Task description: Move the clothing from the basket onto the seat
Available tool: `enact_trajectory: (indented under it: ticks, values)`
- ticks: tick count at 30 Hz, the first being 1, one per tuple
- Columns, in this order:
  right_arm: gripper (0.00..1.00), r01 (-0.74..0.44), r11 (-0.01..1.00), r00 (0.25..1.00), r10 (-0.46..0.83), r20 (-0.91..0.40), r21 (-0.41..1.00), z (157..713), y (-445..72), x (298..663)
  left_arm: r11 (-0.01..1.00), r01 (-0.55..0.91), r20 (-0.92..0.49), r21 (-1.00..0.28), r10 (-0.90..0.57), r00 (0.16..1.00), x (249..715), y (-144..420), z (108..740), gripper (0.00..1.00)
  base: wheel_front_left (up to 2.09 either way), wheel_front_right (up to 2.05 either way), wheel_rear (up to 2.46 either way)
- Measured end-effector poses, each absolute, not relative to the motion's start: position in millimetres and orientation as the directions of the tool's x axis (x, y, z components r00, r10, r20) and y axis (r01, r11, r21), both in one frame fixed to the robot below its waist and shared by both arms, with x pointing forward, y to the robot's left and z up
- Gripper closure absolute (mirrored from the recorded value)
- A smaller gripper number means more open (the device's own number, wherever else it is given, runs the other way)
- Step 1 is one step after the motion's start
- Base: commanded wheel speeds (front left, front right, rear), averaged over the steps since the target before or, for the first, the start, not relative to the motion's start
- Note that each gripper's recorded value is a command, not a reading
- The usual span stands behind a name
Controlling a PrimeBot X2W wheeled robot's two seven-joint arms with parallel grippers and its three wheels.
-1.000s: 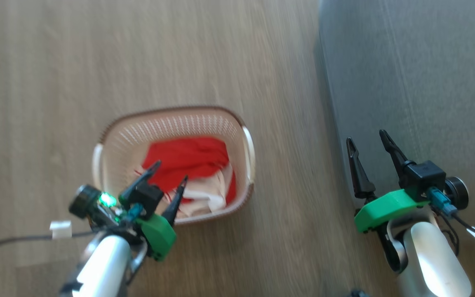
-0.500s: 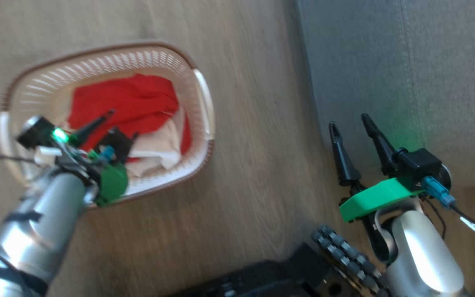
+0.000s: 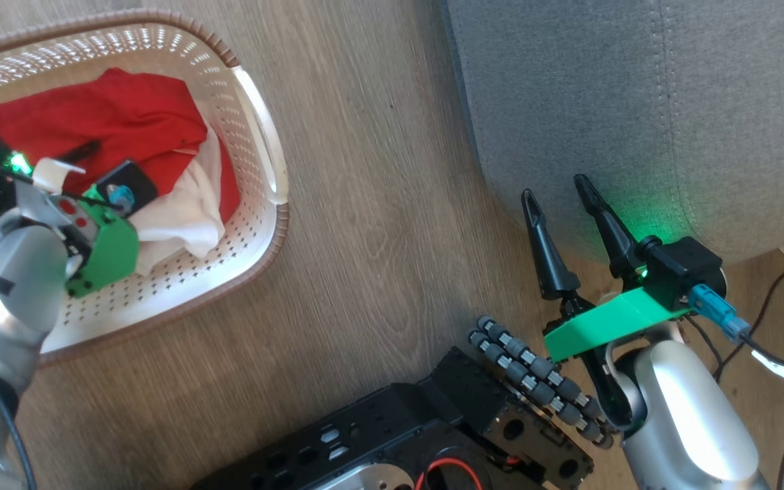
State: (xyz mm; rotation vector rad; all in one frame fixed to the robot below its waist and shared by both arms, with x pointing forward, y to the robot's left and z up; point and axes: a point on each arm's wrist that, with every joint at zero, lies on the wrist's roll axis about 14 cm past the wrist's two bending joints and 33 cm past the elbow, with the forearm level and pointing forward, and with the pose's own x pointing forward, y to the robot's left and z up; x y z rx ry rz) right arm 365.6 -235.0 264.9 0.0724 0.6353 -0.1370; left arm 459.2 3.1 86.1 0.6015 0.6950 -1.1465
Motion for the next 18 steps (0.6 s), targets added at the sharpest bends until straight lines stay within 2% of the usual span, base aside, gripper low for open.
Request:
enact_trajectory:
  ticks: [9, 18]
  values:
    - [0.00, 0.162, 0.986, 0.775, -0.107, -0.623, 0.032, 260.2, -231.2, 352.1, 0.313, 0.942, -0.814, 0.118, -0.513, 0.272, 476.9, 16.6, 69.1, 0.00, 0.00, 0.00, 0.00]
    - [0.00, 0.159, 0.986, 0.781, -0.100, -0.616, 0.042, 259.2, -228.7, 356.3, 0.291, 0.953, -0.854, 0.078, -0.474, 0.215, 468.2, 19.8, 58.0, 0.00, 0.00, 0.00, 0.00]
